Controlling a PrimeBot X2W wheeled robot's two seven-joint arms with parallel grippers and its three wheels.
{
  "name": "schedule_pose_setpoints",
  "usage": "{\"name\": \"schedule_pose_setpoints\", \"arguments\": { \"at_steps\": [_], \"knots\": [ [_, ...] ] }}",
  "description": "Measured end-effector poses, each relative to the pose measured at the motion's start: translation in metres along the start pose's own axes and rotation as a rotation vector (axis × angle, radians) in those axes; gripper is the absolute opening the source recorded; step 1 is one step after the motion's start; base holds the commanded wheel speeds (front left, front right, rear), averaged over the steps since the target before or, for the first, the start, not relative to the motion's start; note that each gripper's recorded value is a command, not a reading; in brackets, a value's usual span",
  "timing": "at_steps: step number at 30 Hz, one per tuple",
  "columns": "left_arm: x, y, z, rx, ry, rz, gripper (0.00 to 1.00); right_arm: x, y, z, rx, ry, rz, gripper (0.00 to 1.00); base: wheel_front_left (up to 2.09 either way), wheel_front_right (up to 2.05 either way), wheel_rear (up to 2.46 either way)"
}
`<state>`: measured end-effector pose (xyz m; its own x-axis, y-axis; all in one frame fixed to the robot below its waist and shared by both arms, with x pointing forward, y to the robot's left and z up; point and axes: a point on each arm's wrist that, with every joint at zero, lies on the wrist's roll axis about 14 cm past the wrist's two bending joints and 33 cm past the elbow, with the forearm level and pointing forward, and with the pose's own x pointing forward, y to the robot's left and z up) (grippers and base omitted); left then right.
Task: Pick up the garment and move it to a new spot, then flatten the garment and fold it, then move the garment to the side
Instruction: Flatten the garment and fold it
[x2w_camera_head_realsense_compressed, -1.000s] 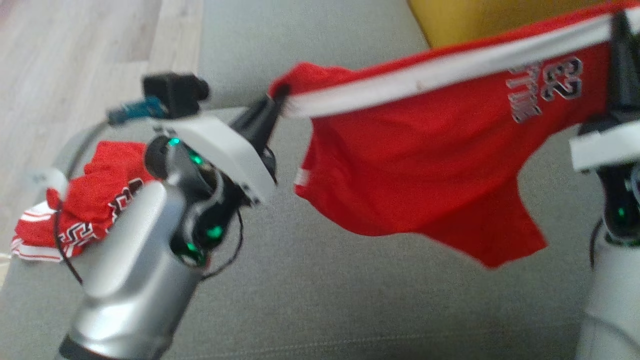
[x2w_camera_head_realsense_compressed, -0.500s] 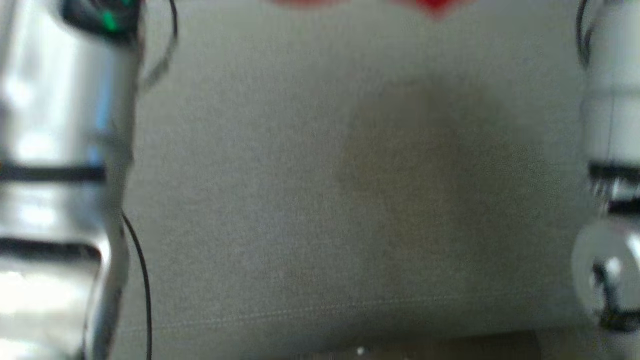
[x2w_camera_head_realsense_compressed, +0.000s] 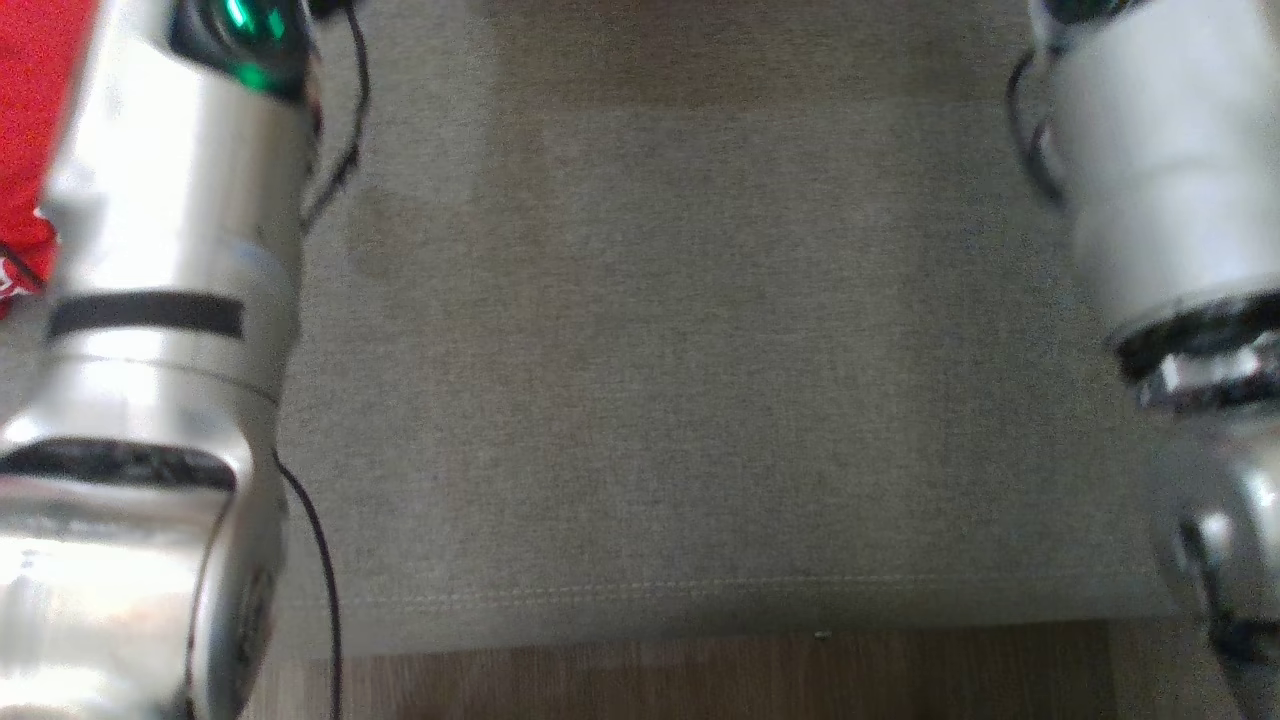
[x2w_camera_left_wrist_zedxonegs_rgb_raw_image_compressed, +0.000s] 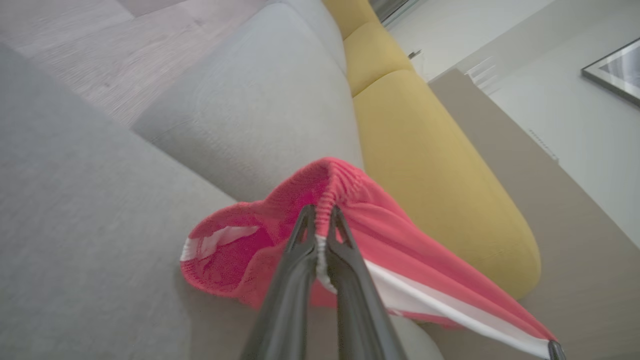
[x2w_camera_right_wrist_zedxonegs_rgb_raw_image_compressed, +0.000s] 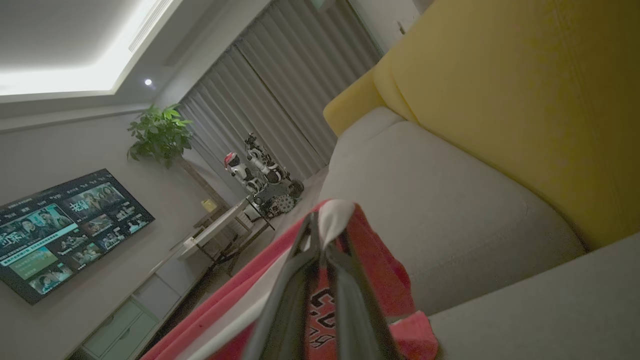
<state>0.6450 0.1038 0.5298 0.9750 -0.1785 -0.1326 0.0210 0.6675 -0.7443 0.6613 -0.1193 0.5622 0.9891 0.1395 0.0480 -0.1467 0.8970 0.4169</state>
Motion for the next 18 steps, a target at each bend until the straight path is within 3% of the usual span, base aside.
{"name": "schedule_pose_setpoints", "arguments": {
  "at_steps": [4,6,13,18],
  "knots": [
    [-0.025,0.052,-0.036,-0.029,0.062,0.100,0.00,-0.033,-0.013,-0.076,0.008,0.173,-0.023,0.00,0.00,0.00,0.00],
    [-0.038,0.068,-0.054,-0.021,0.101,0.128,0.00,-0.047,-0.020,-0.096,0.039,0.226,-0.050,0.00,0.00,0.00,0.00],
    [-0.089,0.109,-0.106,-0.044,0.194,0.226,0.00,-0.093,-0.040,-0.142,-0.048,0.449,-0.092,0.00,0.00,0.00,0.00],
    [-0.109,0.109,-0.122,0.043,0.226,0.206,0.00,-0.119,-0.061,-0.151,-0.128,0.553,-0.120,0.00,0.00,0.00,0.00]
  ]
}}
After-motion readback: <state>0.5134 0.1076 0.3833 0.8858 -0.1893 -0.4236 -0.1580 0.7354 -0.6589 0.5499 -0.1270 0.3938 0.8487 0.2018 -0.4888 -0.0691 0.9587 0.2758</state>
